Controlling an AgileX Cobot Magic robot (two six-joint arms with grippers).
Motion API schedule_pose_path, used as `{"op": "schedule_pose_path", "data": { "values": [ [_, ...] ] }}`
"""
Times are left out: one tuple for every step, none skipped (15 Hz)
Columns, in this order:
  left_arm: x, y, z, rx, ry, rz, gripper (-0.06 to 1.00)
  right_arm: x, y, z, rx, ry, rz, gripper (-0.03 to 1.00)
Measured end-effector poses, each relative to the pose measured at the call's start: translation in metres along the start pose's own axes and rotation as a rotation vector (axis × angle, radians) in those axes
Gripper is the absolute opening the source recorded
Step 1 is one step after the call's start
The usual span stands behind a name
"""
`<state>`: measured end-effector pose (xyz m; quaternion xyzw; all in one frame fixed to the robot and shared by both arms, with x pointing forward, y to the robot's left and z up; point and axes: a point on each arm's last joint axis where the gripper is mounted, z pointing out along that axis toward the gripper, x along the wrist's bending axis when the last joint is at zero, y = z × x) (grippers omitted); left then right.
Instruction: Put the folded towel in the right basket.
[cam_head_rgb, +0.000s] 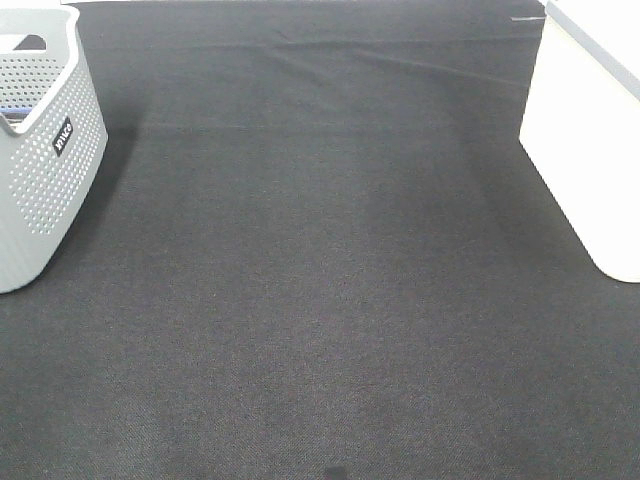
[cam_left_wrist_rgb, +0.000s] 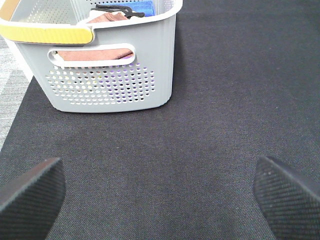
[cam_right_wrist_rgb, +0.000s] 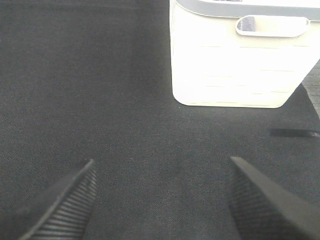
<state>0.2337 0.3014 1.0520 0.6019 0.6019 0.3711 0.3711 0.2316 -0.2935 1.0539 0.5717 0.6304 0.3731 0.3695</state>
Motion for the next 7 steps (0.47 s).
{"op": "schedule_pose_path", "data": {
  "values": [
    [0.0, 0.0, 0.0, 0.0, 0.0, 0.0, 0.97, 0.0, 0.0, 0.0, 0.0, 0.0, 0.0, 0.69],
    [0.0, 0.0, 0.0, 0.0, 0.0, 0.0, 0.97, 0.0, 0.0, 0.0, 0.0, 0.0, 0.0, 0.69],
    [0.0, 0.0, 0.0, 0.0, 0.0, 0.0, 0.97, 0.0, 0.0, 0.0, 0.0, 0.0, 0.0, 0.69],
    [0.0, 0.0, 0.0, 0.0, 0.0, 0.0, 0.97, 0.0, 0.0, 0.0, 0.0, 0.0, 0.0, 0.69],
    [0.0, 0.0, 0.0, 0.0, 0.0, 0.0, 0.97, 0.0, 0.0, 0.0, 0.0, 0.0, 0.0, 0.69],
    [0.0, 0.0, 0.0, 0.0, 0.0, 0.0, 0.97, 0.0, 0.0, 0.0, 0.0, 0.0, 0.0, 0.69],
    [0.0, 0.0, 0.0, 0.0, 0.0, 0.0, 0.97, 0.0, 0.0, 0.0, 0.0, 0.0, 0.0, 0.69]
  ]
}}
